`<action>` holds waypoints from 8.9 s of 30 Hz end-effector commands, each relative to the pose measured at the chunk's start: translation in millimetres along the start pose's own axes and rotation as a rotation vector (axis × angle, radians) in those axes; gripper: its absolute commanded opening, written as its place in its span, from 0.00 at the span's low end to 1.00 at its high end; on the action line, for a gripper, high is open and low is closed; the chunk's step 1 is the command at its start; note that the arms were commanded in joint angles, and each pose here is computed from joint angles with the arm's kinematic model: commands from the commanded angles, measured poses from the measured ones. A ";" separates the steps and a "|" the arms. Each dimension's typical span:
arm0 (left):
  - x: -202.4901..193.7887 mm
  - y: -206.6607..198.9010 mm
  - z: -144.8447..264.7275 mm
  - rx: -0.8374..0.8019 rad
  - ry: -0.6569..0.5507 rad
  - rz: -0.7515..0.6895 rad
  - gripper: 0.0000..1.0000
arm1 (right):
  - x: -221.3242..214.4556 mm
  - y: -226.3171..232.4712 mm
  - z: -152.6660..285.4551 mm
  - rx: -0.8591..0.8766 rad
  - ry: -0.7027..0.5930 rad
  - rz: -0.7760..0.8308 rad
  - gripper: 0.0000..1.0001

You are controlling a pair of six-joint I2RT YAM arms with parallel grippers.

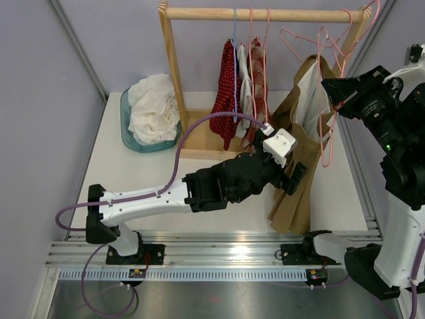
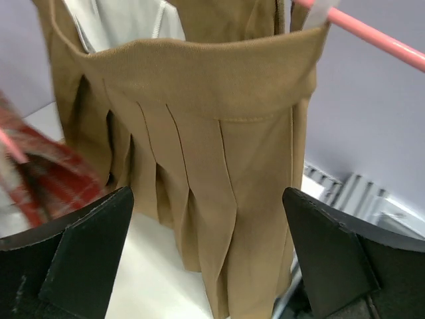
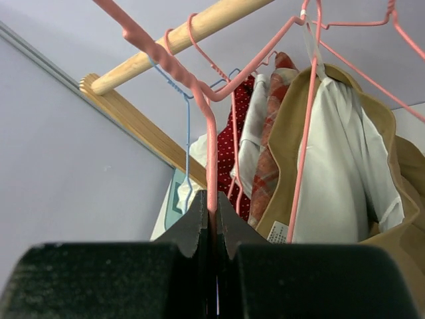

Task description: Remove the skirt from the hanger

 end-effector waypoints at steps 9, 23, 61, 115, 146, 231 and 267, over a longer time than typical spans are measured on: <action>32.2 -61.8 19.3 -0.340 -0.120 0.168 0.99 | 36.6 34.9 34.9 0.146 -0.141 -0.010 0.00; 9.9 -39.6 -5.8 -0.073 -0.139 0.137 0.99 | 38.1 49.2 53.1 0.213 -0.136 -0.065 0.00; 40.0 -179.6 121.9 -0.121 -0.222 -0.264 0.00 | 28.4 -21.3 30.2 -0.111 -0.277 -0.007 0.00; 218.4 295.2 230.1 0.892 -0.372 -0.386 0.00 | -107.9 32.8 216.4 0.500 -0.005 0.294 0.00; 101.9 629.0 102.9 1.266 -0.180 0.108 0.99 | -94.3 -21.4 141.3 0.157 -0.004 0.305 0.00; -69.2 416.2 225.8 0.985 0.131 0.466 0.99 | -128.1 -21.5 -215.0 0.034 0.285 0.146 0.00; 7.5 21.3 74.0 -0.063 -0.029 -0.082 0.99 | -24.0 31.7 -20.1 0.164 0.058 0.034 0.00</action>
Point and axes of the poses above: each gripper's point midway between its finger pads, its own z axis back along the fingers, its own y axis along the line the jaws close on, x = y × z, the point moved 2 cm from there along z, back along the fingers, and after that the axes turned 7 degrees about z, right-handed, at the moved point
